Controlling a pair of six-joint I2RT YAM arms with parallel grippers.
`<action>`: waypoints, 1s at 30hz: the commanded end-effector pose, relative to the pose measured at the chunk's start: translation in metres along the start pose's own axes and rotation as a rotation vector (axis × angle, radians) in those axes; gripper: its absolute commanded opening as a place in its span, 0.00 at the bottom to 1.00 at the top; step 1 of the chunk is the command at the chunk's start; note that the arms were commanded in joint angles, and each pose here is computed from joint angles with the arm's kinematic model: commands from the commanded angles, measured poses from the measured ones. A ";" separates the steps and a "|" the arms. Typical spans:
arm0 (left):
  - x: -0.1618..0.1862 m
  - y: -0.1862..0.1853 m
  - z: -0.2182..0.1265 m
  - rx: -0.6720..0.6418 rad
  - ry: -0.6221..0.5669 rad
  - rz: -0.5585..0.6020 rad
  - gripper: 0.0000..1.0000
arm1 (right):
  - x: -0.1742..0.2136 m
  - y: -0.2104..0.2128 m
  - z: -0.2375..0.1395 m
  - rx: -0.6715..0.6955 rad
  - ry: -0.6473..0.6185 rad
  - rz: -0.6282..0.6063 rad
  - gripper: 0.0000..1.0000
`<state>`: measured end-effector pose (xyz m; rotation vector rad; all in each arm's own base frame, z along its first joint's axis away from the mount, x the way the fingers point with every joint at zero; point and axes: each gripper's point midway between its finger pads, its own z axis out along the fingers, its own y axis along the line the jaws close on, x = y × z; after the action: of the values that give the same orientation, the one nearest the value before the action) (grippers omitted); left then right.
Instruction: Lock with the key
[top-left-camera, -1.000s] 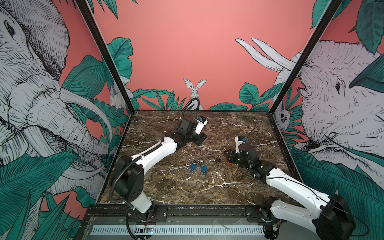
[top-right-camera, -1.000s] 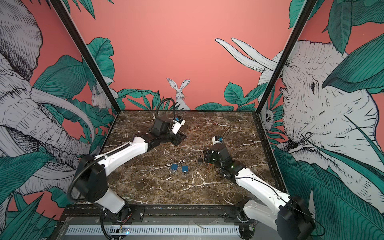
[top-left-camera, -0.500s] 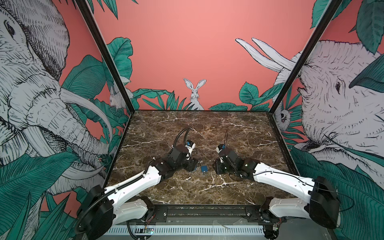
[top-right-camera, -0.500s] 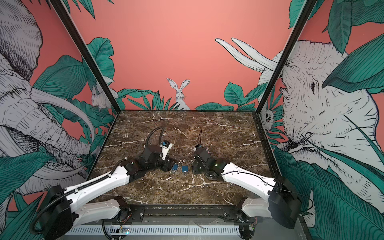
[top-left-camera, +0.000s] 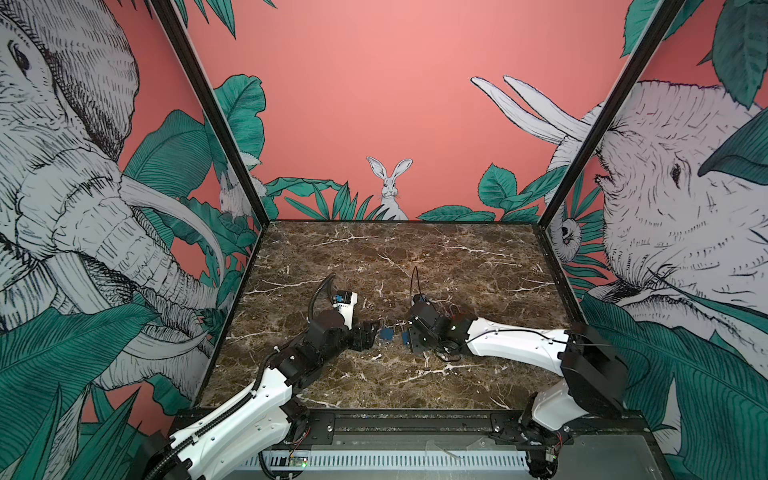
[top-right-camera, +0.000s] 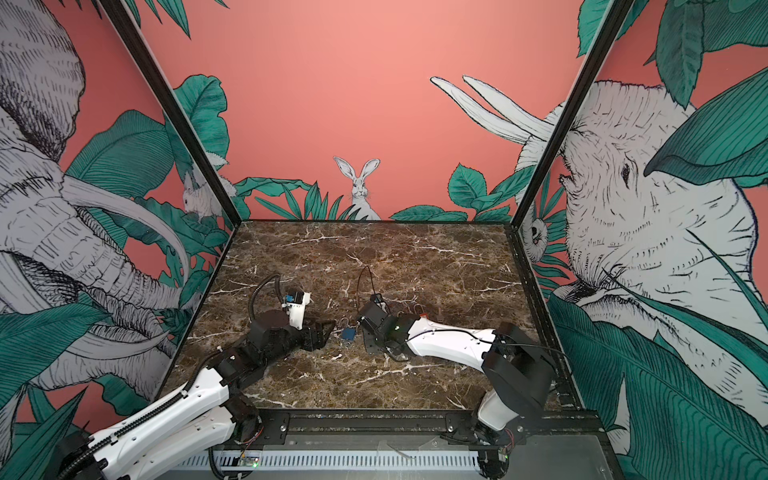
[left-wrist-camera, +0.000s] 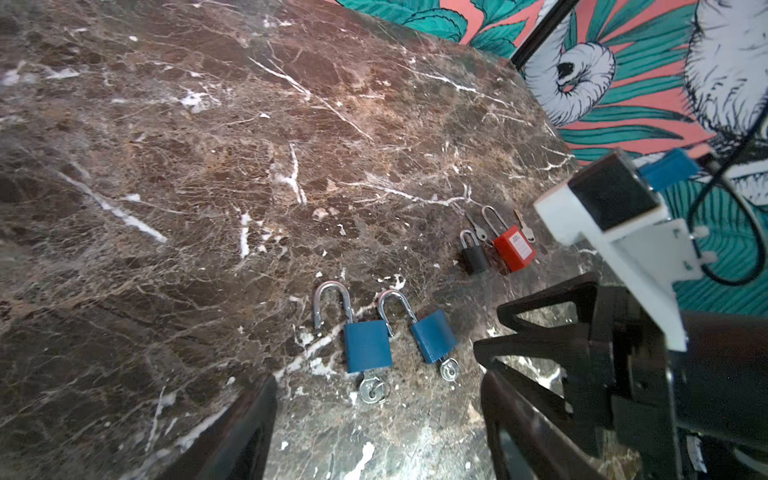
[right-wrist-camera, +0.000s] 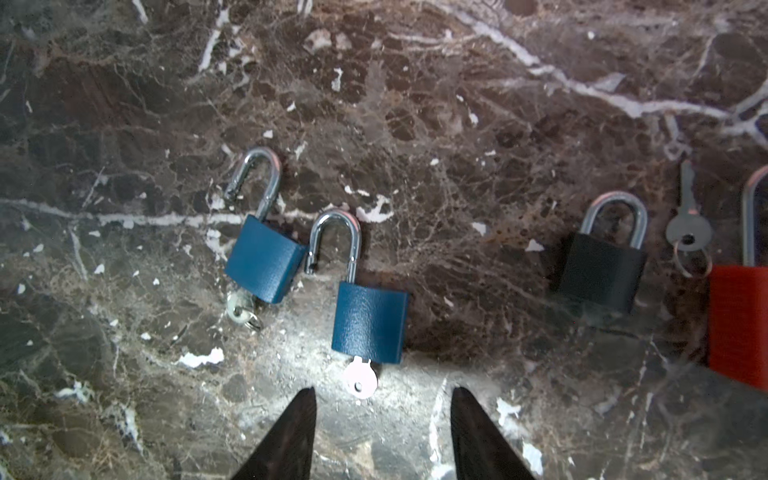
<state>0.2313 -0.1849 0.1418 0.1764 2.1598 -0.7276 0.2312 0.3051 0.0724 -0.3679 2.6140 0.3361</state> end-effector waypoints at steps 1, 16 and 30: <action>-0.006 -0.005 0.001 0.038 -0.024 -0.039 0.78 | -0.005 0.002 0.007 0.046 -0.004 -0.019 0.53; -0.002 -0.005 0.003 0.052 -0.012 -0.039 0.78 | 0.001 0.009 0.024 0.107 0.046 -0.084 0.55; 0.001 -0.004 0.000 0.055 -0.009 -0.032 0.77 | 0.011 0.004 0.042 0.150 0.080 -0.096 0.52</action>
<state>0.2305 -0.1911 0.1450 0.1748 2.1419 -0.8022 0.2379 0.3219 0.0354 -0.4608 2.6705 0.1283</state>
